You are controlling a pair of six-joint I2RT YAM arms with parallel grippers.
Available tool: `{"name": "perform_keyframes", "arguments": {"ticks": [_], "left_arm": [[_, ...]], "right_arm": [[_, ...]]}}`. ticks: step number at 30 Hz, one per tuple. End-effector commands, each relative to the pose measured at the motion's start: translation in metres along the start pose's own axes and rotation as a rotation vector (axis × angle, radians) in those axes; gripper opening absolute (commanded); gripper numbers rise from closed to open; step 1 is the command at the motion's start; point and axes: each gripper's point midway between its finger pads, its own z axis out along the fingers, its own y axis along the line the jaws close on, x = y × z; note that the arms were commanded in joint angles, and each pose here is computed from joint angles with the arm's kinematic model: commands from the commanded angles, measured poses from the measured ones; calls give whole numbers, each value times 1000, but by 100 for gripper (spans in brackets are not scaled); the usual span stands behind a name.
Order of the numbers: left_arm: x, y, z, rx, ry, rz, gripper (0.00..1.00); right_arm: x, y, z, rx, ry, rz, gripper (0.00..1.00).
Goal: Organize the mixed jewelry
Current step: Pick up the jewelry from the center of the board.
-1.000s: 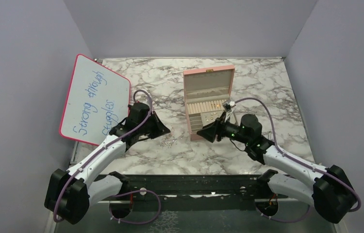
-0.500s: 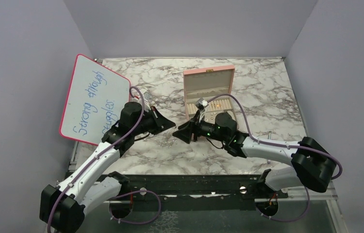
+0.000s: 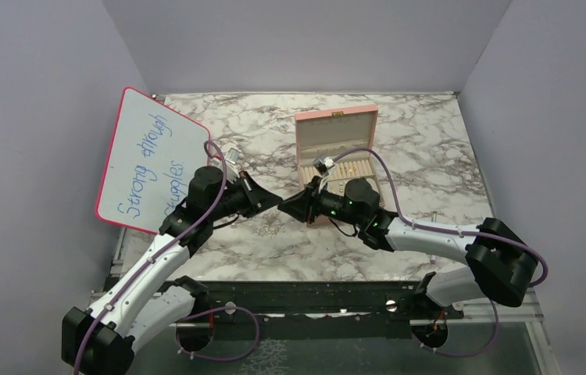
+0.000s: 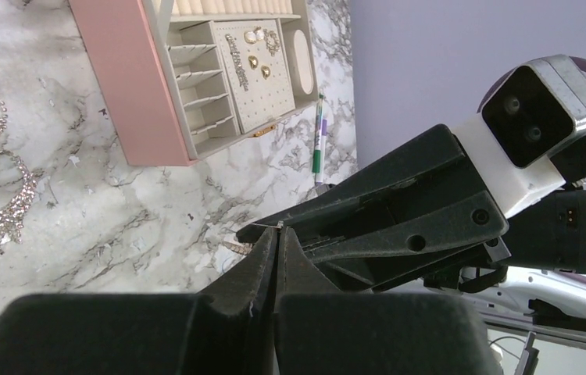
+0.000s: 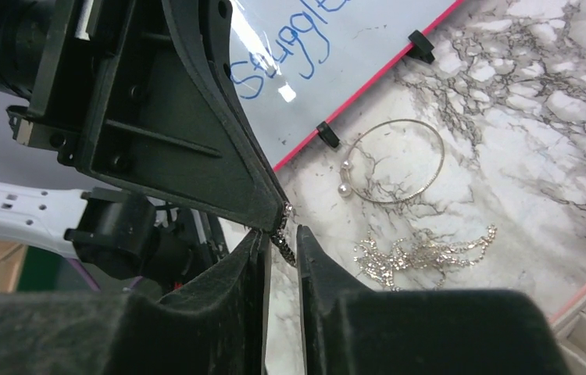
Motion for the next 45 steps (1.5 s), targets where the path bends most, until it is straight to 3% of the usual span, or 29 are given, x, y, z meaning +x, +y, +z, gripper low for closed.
{"name": "perform_keyframes", "arguments": {"ticks": [1, 7, 9, 12, 14, 18, 26, 32, 37, 42, 45], "left_arm": [[6, -5, -4, 37, 16, 5, 0], [7, -1, -4, 29, 7, 9, 2], [4, -3, -5, 33, -4, 15, 15], [0, -5, -7, 31, -31, 23, 42], [-3, -4, -9, 26, -52, 27, 53], [-4, -3, -11, 22, -72, 18, 64], [3, -7, -12, 53, -49, -63, 76], [7, -34, -20, 228, -40, -173, 81], [6, -43, -25, 274, -40, -177, 80], [5, -55, -30, 319, -36, -170, 69], [6, -57, -32, 330, -35, -166, 72]], "right_arm": [[-21, 9, 4, -22, -68, -19, 19], [-27, 11, 0, -17, -89, -4, 1], [-27, 11, -1, -16, -88, -1, 1], [-28, 15, -5, -24, -91, 0, 1], [-29, 17, -10, -32, -100, -4, 1], [-31, 24, -14, -67, -108, -19, 1], [-34, 39, -18, -142, -116, -21, 1], [-30, 55, -21, -242, -95, -25, 1], [-24, 67, -23, -311, -54, -18, 1], [-18, 69, -23, -326, -25, -8, 1], [-16, 68, -25, -326, -21, -2, 1]]}}
